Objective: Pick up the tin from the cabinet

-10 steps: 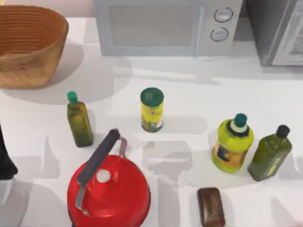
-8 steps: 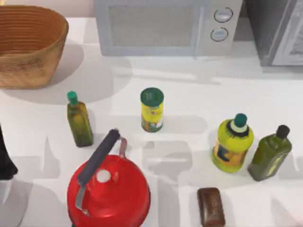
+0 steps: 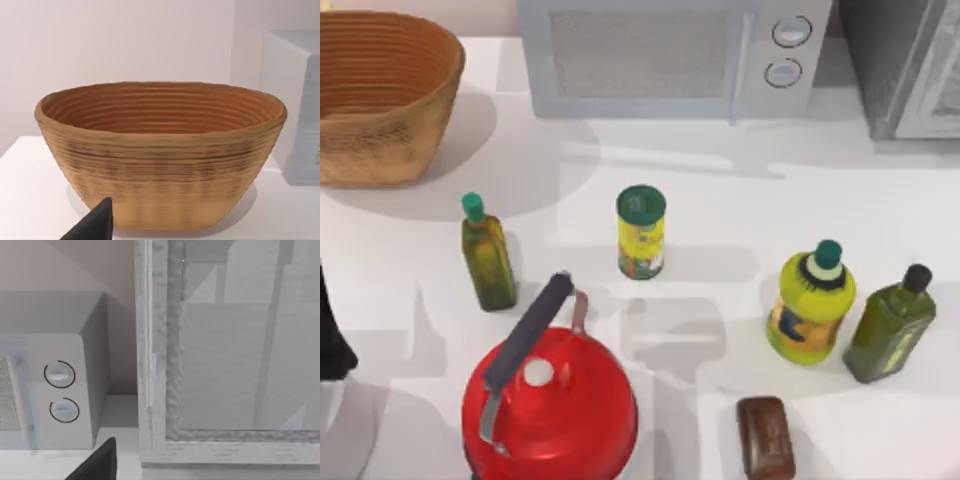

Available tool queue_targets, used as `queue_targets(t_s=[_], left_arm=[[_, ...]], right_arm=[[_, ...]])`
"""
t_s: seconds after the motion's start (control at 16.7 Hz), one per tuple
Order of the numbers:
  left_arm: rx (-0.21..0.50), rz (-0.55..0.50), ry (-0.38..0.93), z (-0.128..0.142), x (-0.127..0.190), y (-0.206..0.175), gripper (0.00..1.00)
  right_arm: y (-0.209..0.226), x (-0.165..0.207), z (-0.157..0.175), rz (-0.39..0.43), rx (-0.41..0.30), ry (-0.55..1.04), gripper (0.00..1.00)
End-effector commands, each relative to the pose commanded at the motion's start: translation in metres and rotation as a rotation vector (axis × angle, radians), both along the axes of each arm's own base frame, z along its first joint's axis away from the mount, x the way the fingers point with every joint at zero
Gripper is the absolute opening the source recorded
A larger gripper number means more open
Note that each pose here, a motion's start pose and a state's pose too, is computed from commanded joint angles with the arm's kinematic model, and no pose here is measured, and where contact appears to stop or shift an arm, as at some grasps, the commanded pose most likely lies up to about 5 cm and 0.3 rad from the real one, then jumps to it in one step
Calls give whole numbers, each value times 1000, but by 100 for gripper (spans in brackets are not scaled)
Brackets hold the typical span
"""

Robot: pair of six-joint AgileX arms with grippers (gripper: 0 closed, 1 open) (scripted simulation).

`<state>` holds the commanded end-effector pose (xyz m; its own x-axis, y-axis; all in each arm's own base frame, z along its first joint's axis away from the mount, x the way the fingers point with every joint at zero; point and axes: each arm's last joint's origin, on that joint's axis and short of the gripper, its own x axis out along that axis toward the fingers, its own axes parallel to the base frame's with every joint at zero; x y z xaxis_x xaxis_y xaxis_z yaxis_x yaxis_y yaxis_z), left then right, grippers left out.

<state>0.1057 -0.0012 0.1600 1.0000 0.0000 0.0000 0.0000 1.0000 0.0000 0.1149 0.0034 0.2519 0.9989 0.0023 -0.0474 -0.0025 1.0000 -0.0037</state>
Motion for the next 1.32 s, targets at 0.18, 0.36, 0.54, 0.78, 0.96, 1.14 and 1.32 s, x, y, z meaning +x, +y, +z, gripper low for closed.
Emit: queue_targets(t_s=[0.18,0.36,0.54,0.78,0.96,1.14,1.32], left_arm=[[0,0,0,0,0,0,100],[0,0,0,0,0,0,100],[0,0,0,0,0,0,100],[0,0,0,0,0,0,100],[0,0,0,0,0,0,100],[0,0,0,0,0,0,100],[0,0,0,0,0,0,100]], right_arm=[[4,16,66,-1,-1,-4,100],[11,42,131,-1,-1,-15,100],[21,74,187,-1,0,-31,100],[34,113,236,-2,3,-47,100],[41,134,253,-2,4,-49,100],[44,141,258,-2,4,-47,100],[44,141,258,-2,4,-47,100]])
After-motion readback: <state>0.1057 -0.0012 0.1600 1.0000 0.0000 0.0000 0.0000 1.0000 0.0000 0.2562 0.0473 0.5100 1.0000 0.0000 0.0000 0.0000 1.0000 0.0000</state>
